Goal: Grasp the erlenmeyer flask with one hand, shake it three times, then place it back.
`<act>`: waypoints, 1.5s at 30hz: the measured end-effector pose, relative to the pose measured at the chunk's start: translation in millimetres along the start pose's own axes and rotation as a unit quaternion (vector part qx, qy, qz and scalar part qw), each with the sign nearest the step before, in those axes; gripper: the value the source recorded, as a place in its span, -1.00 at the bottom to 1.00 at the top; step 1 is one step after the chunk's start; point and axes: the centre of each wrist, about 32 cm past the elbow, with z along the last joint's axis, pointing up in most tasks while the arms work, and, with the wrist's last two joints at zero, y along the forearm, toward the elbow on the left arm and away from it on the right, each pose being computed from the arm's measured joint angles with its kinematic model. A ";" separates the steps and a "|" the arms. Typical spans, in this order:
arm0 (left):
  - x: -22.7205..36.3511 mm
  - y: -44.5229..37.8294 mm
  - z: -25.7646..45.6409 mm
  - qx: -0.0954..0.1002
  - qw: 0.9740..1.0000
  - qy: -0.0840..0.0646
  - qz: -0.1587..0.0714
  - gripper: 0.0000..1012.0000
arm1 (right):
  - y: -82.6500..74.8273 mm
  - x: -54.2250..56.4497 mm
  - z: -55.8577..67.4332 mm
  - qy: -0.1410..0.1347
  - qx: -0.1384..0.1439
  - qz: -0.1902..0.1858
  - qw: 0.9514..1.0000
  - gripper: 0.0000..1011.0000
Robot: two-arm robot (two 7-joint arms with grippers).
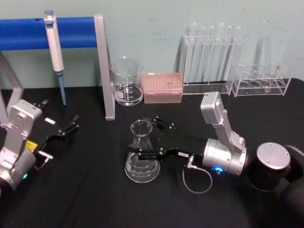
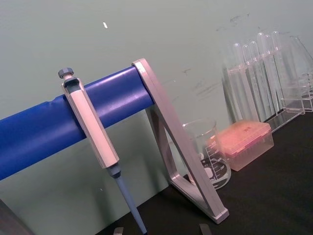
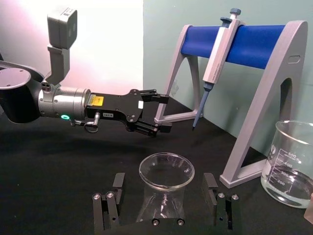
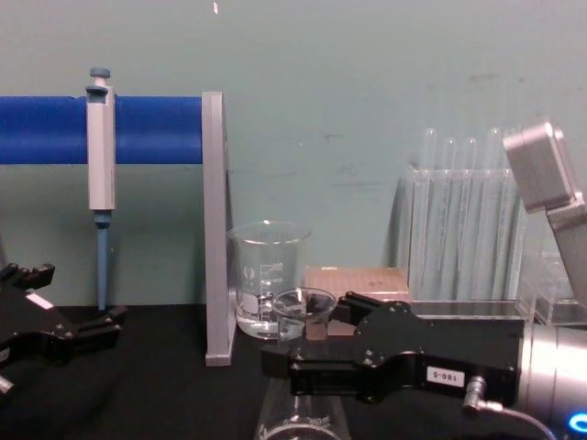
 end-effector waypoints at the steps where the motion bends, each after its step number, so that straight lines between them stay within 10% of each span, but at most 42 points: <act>1: 0.0 0.0 0.0 0.000 1.000 0.000 0.000 0.98 | 0.0 -0.3 0.0 0.000 0.000 -0.001 1.000 0.98; 34: 0.0 0.0 0.0 0.000 1.000 0.000 0.000 0.98 | -0.4 -0.7 0.0 -0.001 0.000 -0.002 1.000 0.98; 45: 0.0 0.0 0.0 0.000 1.000 0.000 0.000 0.98 | -0.4 -0.7 0.0 -0.001 0.000 -0.002 1.000 0.50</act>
